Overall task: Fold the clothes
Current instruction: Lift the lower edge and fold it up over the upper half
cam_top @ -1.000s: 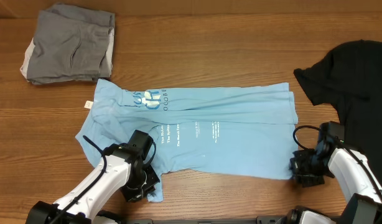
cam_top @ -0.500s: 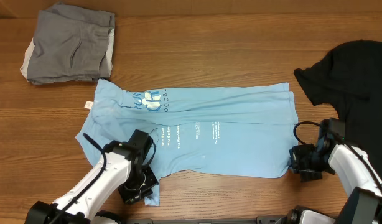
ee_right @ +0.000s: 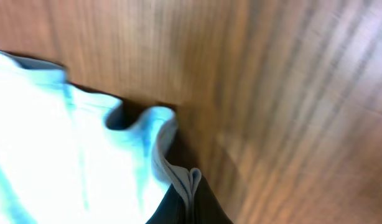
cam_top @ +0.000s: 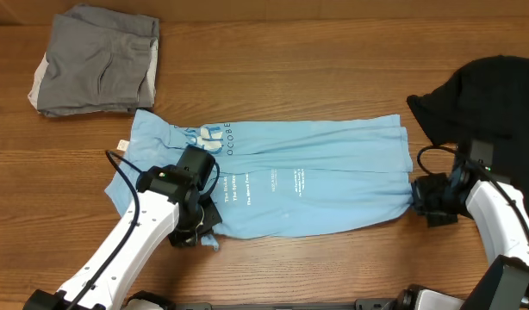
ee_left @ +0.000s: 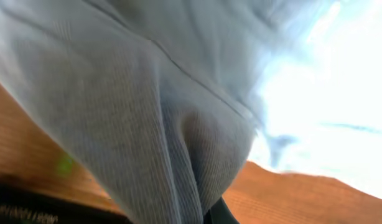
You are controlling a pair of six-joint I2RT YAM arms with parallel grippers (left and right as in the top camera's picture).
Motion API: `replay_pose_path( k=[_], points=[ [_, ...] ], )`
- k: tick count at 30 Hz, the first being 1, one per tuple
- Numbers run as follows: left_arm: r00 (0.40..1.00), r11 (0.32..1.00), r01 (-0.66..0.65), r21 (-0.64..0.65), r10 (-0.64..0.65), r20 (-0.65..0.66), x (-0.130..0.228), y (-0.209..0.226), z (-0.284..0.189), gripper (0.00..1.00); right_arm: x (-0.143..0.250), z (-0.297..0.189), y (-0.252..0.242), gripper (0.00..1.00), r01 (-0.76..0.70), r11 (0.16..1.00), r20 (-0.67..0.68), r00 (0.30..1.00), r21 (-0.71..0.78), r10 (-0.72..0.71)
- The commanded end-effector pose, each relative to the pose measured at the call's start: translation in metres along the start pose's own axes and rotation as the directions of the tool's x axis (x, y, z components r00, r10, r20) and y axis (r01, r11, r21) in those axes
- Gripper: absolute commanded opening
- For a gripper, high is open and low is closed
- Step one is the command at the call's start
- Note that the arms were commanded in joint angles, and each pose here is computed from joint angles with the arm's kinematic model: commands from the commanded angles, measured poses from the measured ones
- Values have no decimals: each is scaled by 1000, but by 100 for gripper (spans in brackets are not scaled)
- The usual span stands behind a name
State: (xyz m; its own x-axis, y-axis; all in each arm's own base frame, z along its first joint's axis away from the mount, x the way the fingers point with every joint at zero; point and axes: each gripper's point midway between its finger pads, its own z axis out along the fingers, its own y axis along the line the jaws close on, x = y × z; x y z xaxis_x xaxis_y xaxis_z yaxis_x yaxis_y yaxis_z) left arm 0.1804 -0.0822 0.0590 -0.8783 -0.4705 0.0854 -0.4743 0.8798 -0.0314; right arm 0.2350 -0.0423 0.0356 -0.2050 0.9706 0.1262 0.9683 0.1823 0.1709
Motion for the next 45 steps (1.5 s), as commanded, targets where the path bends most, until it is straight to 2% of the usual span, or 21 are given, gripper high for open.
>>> replay_pose_path(
  k=[1,4,8,14,22,32,38,45],
  points=[
    [993,999,-11,-42,16,115,-25,3,-5,4,-8,-5,14,4,19,999,41,999,-39,-17],
    [984,1000,8,-28,-3,181,-42,2,-8,4,-14,-6,25,4,31,996,65,998,-81,-25],
    [969,999,-38,36,28,246,-65,-9,-13,4,-15,-7,31,4,20,994,65,998,-109,-13],
    [945,996,-85,38,68,321,-85,-16,-35,4,-15,-8,42,4,19,987,62,998,-157,-9],
    [902,994,-84,64,49,430,-110,-29,-58,4,-9,-11,68,4,69,965,55,997,-252,-57],
    [839,999,-19,-40,38,542,-133,-11,-68,4,1,-10,107,5,178,919,110,983,-351,-149],
    [779,999,12,-36,13,627,-152,-14,-80,7,-11,-2,114,5,156,924,153,982,-349,-108],
    [781,999,12,-41,16,624,-159,-19,-70,9,-18,-7,125,8,172,907,196,975,-384,-102]
  ],
)
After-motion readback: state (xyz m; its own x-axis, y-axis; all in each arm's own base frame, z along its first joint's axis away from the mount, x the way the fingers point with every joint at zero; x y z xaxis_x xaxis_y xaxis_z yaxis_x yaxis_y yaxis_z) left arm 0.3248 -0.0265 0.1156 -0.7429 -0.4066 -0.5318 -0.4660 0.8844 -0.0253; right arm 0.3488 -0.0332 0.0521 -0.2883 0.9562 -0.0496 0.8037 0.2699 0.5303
